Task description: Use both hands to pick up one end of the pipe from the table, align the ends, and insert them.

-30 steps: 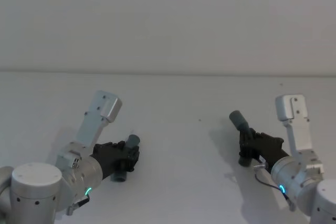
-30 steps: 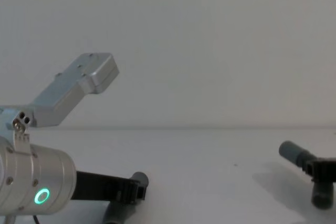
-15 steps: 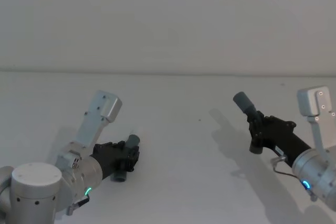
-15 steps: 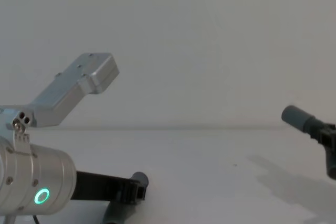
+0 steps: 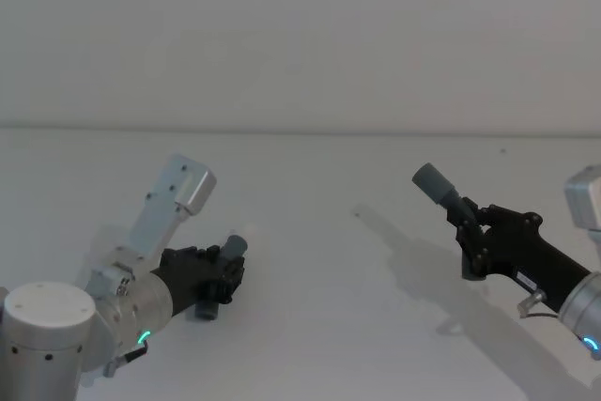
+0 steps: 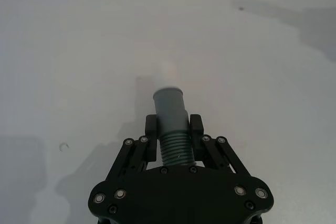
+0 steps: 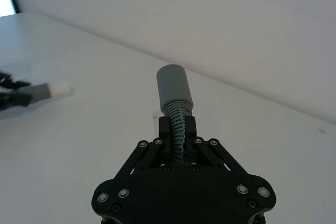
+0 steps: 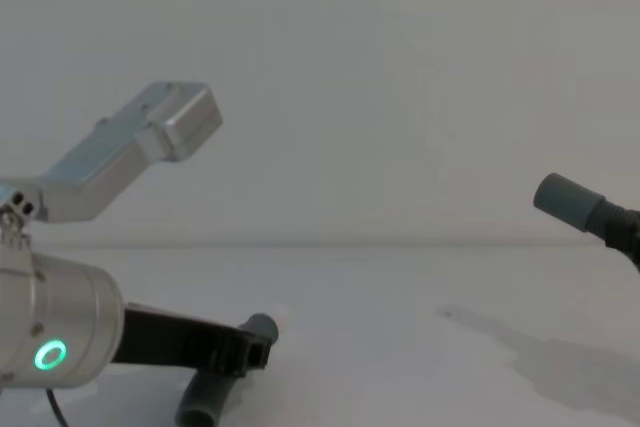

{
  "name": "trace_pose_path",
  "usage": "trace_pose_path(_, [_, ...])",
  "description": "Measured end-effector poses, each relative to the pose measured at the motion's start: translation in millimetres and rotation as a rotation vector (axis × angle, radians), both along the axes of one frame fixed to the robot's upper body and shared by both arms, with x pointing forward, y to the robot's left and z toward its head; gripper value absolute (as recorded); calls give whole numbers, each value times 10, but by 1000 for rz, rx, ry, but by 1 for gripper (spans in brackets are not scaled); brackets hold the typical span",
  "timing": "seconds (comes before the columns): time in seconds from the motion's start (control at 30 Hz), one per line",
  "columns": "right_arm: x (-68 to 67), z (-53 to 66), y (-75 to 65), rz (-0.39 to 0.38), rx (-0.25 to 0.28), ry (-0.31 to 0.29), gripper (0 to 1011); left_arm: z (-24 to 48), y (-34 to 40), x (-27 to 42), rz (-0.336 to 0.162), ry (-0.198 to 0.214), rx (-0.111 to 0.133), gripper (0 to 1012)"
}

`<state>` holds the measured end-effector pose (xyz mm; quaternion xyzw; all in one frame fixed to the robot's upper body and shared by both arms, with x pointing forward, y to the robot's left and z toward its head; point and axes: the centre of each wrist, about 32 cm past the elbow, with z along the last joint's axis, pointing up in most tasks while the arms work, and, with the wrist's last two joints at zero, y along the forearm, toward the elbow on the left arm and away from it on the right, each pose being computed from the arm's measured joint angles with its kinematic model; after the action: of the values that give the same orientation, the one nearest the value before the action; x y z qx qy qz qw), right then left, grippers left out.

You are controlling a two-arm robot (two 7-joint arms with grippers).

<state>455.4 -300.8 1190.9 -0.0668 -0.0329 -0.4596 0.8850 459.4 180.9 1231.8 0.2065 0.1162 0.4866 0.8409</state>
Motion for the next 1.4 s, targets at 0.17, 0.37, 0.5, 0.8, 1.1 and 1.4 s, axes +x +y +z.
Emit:
trace_pose_path(0.17, [-10, -31, -124, 73, -11, -32, 130, 53, 71, 6, -38, -20, 6, 351])
trace_pose_path(0.37, [-20, -79, -282, 189, -19, -73, 130, 129, 166, 18, -94, -45, 12, 351])
trace_pose_path(0.5, [-23, -103, -354, 250, -20, -88, 129, 185, 240, 29, -144, -61, 14, 351])
trace_pose_path(0.8, [-25, -141, -465, 364, -6, -111, 130, 282, 382, 54, -254, -85, 18, 351])
trace_pose_path(1.1, [-17, -150, -491, 413, 7, -120, 130, 356, 495, 88, -365, -99, 21, 351])
trace_pose_path(1.4, [-4, -157, -486, 443, 7, -124, 130, 432, 604, 137, -483, -102, 26, 351])
